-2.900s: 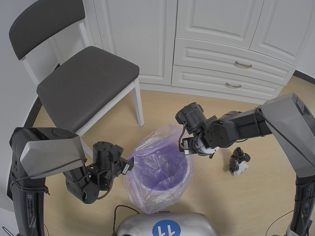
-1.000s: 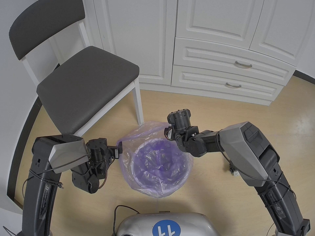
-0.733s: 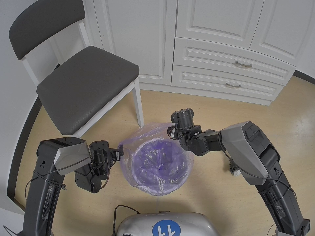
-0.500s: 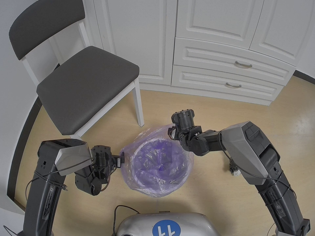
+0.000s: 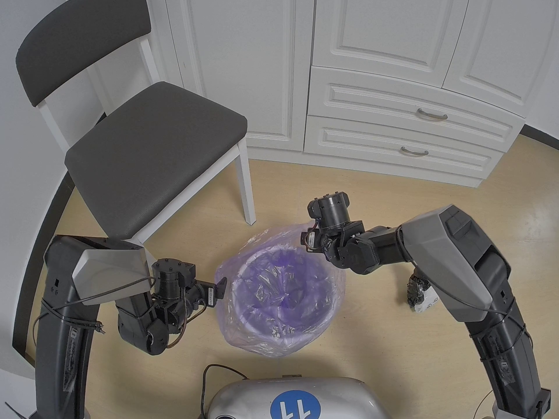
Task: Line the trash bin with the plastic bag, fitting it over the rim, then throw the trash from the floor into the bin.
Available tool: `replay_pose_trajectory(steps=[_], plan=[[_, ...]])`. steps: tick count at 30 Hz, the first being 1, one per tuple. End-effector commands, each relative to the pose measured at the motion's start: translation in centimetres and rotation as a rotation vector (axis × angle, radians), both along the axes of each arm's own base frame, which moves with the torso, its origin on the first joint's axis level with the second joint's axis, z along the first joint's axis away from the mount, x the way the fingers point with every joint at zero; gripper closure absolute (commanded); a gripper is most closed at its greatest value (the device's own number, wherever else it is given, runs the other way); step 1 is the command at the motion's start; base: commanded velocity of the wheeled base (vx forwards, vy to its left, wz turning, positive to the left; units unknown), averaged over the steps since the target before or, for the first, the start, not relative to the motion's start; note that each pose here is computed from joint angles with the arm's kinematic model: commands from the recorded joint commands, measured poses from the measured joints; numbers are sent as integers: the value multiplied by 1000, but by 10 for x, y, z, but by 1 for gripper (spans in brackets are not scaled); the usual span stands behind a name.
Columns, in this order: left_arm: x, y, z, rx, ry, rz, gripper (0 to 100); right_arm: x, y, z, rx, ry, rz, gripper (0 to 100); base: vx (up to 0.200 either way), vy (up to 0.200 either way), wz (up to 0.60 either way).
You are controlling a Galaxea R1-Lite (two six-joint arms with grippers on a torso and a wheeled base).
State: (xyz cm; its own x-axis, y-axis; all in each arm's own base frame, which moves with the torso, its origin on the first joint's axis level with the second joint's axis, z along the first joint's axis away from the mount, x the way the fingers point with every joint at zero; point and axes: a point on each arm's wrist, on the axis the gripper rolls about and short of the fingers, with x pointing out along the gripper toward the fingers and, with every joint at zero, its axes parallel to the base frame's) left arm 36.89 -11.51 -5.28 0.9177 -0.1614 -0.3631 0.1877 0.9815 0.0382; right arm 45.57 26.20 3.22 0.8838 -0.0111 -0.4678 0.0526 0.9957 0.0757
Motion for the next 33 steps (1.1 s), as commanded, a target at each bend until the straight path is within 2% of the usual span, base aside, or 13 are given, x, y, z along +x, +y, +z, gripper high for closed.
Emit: replay_pose_trajectory(steps=[1, 7, 13, 21, 28, 33], plan=[[-28, -4, 36, -19, -11, -60, 0, -22, -10, 37, -58, 39, 30, 0, 0, 0, 0], [-43, -1, 31, -13, 5, -65, 0, -21, -25, 34, -83, 84, 5, 0, 0, 0, 0], [-51, 6, 17, -5, 30, -54, 0, -12, -42, 7, -97, 133, -39, 0, 0, 0, 0], [-57, 10, 4, 7, 67, -51, 0, -2, -56, -13, -89, 148, -73, 0, 0, 0, 0], [-43, 5, -10, -1, 66, -78, 0, 2, -58, -38, -104, 188, -74, 0, 0, 0, 0], [-16, 8, -20, -6, 55, -44, 0, 7, -60, -49, -91, 187, -70, 0, 0, 0, 0]])
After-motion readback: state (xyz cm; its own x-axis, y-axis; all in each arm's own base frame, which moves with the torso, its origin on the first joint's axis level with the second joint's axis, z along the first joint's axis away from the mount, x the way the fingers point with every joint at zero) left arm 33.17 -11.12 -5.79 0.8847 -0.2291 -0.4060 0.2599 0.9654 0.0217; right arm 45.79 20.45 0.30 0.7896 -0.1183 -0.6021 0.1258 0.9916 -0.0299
